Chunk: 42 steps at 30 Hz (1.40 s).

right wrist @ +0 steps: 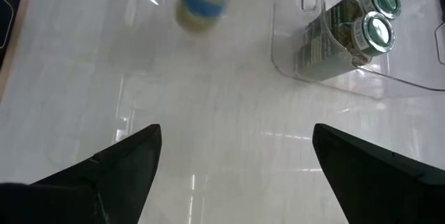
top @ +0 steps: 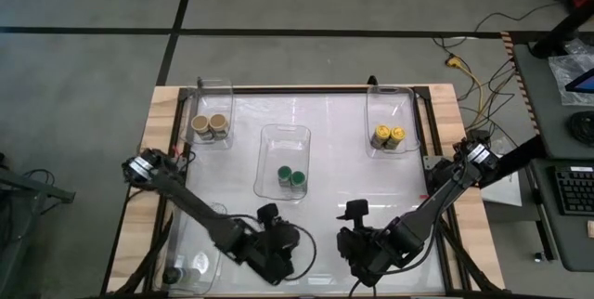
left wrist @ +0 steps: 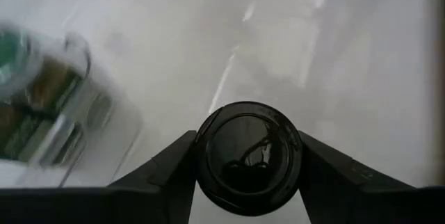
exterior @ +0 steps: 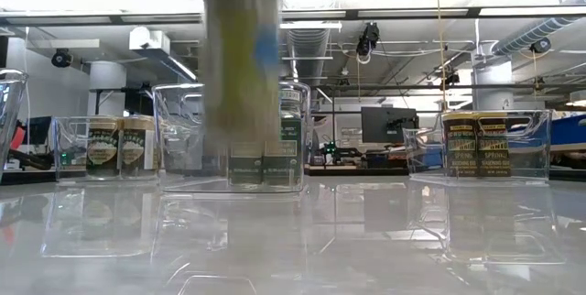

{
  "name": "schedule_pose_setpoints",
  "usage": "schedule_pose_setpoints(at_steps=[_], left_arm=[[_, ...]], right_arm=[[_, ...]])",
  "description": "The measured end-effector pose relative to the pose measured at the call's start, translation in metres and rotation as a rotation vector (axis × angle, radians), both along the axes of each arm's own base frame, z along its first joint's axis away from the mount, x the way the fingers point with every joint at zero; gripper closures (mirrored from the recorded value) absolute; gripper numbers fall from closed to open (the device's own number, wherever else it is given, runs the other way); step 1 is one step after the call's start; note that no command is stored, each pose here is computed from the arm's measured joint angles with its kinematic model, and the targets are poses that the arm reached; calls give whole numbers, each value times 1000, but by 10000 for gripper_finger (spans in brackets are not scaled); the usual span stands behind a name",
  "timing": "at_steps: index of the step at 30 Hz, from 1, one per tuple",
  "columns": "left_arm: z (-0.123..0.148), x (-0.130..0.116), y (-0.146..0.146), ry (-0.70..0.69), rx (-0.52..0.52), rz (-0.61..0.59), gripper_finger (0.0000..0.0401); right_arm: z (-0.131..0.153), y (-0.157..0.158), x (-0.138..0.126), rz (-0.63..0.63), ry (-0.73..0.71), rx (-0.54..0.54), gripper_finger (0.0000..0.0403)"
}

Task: Sort spices by type
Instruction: Put the black seasoning bottle into the bottom left transparent bin

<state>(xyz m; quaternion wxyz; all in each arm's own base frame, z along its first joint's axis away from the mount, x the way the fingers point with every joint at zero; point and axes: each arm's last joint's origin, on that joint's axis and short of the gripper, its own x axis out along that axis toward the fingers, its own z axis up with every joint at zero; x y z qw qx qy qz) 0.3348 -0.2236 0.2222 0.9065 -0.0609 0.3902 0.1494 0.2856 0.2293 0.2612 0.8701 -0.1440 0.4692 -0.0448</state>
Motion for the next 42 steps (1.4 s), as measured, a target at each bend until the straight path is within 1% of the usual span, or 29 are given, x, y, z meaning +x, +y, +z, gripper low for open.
schedule_pose_setpoints(at_steps=[3, 6, 9, 12, 15, 18, 20, 24, 27, 31, 35, 37, 42], left_arm=[[38, -15, -14, -27, 4, -97, 216], [74, -40, -26, -12, 6, -153, 216], [103, -71, -36, 21, -19, -157, 216], [116, -104, -45, 80, -35, -118, 216], [119, -134, -56, 116, -51, -75, 216], [118, -161, -66, 86, -53, -38, 216], [114, -177, -73, 57, -49, -34, 216], [105, -203, -83, 5, -47, -34, 216], [96, -219, -87, 15, -53, -22, 216], [84, -232, -88, 44, -64, 3, 216], [72, -236, -88, 133, -105, 58, 216], [70, -237, -89, 161, -134, 73, 216], [73, -235, -92, 164, -189, 101, 216]], right_arm=[[0, 0, 0, 0, -1, 1, 38], [0, 0, 2, 0, -12, 9, 38], [2, -1, 6, -1, -38, 17, 38], [3, -1, 11, -7, -79, 26, 38], [5, -2, 17, -3, -110, 41, 38], [7, -3, 22, -1, -144, 60, 38], [8, -4, 24, -7, -161, 73, 38], [10, -3, 28, -15, -189, 97, 38], [11, -4, 30, -39, -214, 128, 38], [13, -6, 35, -83, -250, 170, 38], [15, -7, 38, -127, -302, 172, 38], [16, -7, 39, -132, -319, 176, 38], [17, -9, 41, -139, -334, 158, 38]])
